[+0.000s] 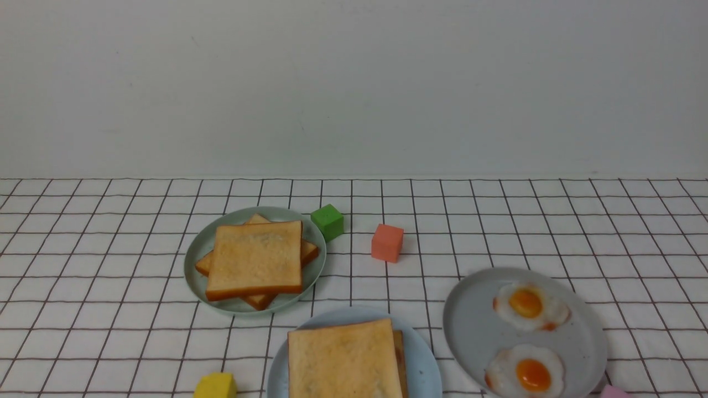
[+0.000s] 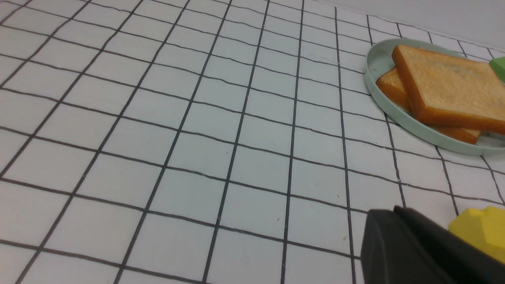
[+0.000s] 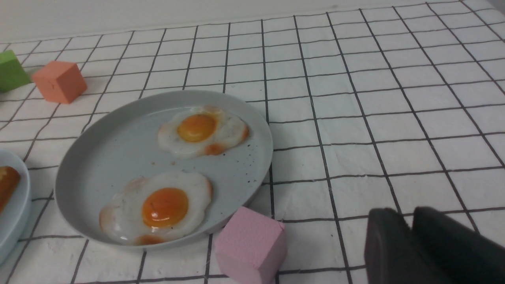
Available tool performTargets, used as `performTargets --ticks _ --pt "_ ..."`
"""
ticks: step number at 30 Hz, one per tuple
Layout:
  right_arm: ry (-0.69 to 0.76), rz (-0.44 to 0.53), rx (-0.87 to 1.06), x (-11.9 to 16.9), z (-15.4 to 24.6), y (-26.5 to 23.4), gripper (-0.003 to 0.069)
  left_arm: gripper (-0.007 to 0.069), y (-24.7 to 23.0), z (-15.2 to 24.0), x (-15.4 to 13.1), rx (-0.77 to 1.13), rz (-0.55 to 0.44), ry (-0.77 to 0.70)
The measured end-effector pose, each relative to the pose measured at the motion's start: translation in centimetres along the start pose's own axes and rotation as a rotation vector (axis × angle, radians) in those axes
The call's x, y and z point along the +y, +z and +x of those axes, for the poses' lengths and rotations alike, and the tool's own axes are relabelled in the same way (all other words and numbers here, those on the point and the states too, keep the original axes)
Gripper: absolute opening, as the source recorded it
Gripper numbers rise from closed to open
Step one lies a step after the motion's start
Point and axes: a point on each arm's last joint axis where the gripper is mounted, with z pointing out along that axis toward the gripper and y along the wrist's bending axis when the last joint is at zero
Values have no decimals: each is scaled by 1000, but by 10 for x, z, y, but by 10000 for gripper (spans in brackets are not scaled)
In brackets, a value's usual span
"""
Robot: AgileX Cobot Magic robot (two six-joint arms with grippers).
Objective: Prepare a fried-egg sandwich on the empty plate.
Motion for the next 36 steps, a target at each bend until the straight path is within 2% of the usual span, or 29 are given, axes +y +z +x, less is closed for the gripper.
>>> performTargets --ticks 36 --pt "-3 1 0 0 0 0 158 65 0 0 0 0 0 0"
